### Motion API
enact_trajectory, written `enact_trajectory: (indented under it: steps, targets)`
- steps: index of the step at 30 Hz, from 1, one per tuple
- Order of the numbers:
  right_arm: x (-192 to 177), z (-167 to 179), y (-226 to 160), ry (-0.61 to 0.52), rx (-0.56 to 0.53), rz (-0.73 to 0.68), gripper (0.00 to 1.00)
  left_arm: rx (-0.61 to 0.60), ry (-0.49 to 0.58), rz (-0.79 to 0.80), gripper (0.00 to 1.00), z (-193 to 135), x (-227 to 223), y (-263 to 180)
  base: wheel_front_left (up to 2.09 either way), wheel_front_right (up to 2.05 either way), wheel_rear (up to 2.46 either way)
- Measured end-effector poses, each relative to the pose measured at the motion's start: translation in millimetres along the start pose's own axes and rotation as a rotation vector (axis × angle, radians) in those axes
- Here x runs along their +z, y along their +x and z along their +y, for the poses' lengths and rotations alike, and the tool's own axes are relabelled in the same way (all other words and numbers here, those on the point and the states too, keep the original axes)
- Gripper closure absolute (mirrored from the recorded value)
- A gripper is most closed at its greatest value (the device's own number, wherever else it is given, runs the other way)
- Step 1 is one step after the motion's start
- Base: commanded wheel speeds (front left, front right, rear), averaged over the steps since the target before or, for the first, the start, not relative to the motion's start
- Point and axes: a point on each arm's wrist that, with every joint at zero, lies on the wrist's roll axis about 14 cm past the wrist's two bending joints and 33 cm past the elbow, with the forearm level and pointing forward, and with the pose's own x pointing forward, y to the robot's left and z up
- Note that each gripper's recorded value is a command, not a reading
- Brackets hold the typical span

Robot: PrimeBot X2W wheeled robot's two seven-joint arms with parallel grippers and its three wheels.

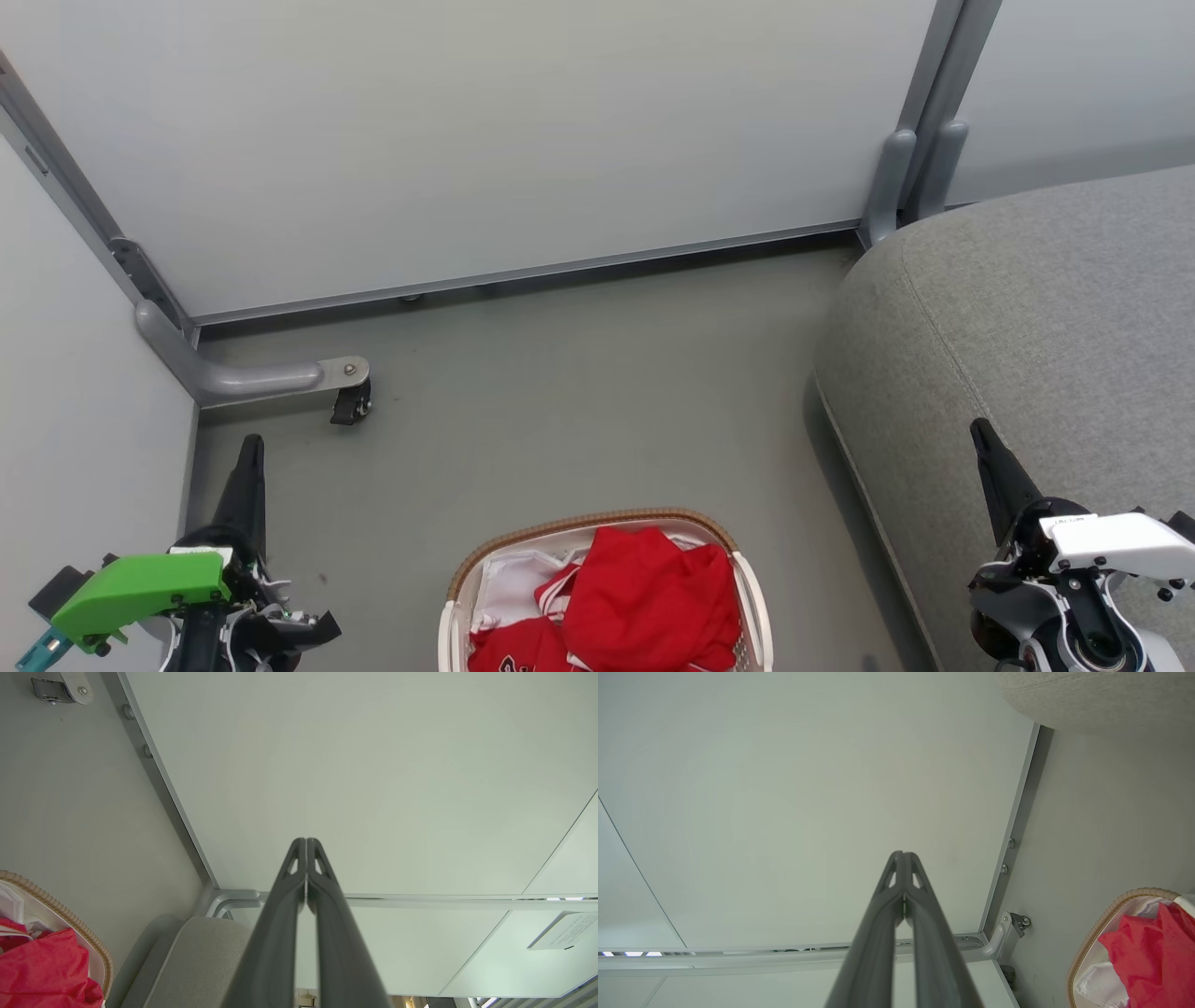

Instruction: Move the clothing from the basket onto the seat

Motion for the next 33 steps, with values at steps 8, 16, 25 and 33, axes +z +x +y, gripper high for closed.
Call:
enact_trajectory:
  steps: [8,16,25,33]
  targets:
    - [0.0,0.0,0.0,0.000,0.000,0.000,1.00,0.000,0.000,0.000,1.00,0.0,0.0,0.0,0.00,0.00,0.00]
    - [0.0,0.0,0.0,0.000,0.000,0.000,1.00,0.000,0.000,0.000,1.00,0.0,0.0,0.0,0.00,0.00,0.00]
    - [0.0,0.0,0.0,0.000,0.000,0.000,1.00,0.000,0.000,0.000,1.00,0.0,0.0,0.0,0.00,0.00,0.00]
    - [0.0,0.0,0.0,0.000,0.000,0.000,1.00,0.000,0.000,0.000,1.00,0.0,0.0,0.0,0.00,0.00,0.00]
